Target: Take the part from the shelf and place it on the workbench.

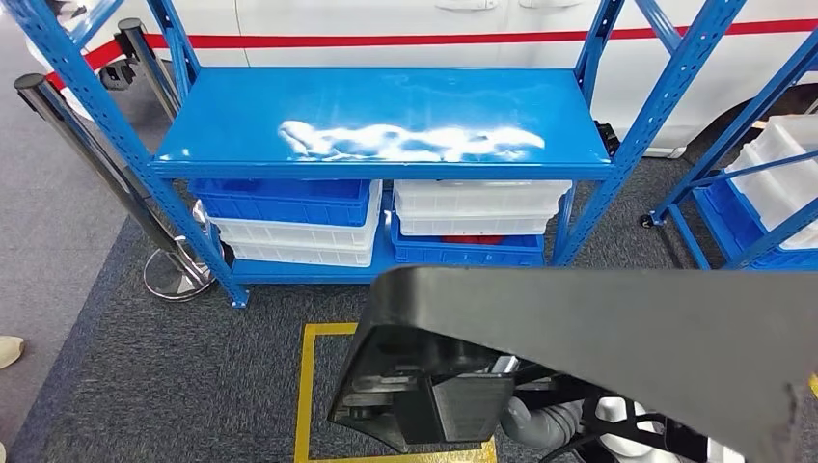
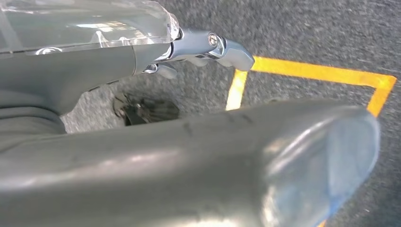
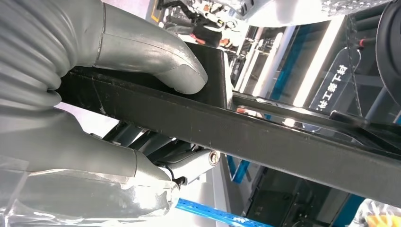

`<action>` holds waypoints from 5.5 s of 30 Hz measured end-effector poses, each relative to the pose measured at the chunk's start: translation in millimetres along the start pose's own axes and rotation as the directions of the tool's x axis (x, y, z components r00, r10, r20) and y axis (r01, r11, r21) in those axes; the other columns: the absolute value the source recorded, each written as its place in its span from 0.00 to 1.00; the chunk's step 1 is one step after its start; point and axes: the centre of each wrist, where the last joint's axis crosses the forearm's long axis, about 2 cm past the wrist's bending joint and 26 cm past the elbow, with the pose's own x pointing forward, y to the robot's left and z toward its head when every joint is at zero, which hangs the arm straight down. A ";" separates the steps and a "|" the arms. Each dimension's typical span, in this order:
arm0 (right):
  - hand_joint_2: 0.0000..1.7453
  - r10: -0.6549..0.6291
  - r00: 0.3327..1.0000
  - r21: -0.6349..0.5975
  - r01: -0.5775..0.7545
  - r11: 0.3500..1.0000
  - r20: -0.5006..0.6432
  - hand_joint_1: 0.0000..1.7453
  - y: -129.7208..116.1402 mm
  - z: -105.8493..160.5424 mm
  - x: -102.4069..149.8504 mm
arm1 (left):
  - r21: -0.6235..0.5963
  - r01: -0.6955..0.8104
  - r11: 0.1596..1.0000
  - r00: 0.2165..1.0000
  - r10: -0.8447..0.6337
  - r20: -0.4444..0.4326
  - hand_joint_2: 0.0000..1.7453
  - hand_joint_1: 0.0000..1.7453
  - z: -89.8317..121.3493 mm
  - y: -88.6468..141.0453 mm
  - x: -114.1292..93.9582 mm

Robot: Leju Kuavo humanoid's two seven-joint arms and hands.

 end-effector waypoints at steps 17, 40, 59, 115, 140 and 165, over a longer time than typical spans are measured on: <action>1.00 0.068 0.997 0.044 -0.069 0.997 0.024 1.00 -22.7 -13.9 5.4 | 0.019 0.005 1.000 1.000 -0.004 -0.019 0.00 0.00 0.5 5.1 0.3; 1.00 -0.091 0.996 0.168 0.094 0.981 -0.025 1.00 18.8 -59.8 -40.8 | 0.122 -0.052 0.991 0.998 0.056 -0.028 0.00 0.00 1.7 0.4 -3.0; 1.00 -0.116 0.993 0.192 0.118 0.974 -0.023 1.00 28.6 -67.7 -57.3 | 0.305 -0.047 0.951 0.989 0.087 -0.119 0.00 0.00 3.9 38.4 5.2; 1.00 -0.023 0.994 0.133 0.037 0.990 -0.102 1.00 20.3 -44.1 -53.3 | 0.360 0.000 0.933 0.968 0.090 -0.233 0.00 0.00 10.5 43.4 -3.1; 1.00 -0.026 0.996 0.125 0.037 0.991 -0.089 1.00 24.4 -34.2 -52.2 | 0.307 -0.004 0.952 0.978 0.067 -0.195 0.00 0.00 8.5 32.6 -3.9; 1.00 -0.010 0.998 0.155 0.020 0.988 -0.062 1.00 22.3 -36.1 -39.8 | 0.283 -0.019 0.959 0.983 0.070 -0.170 0.00 0.00 3.1 30.8 4.0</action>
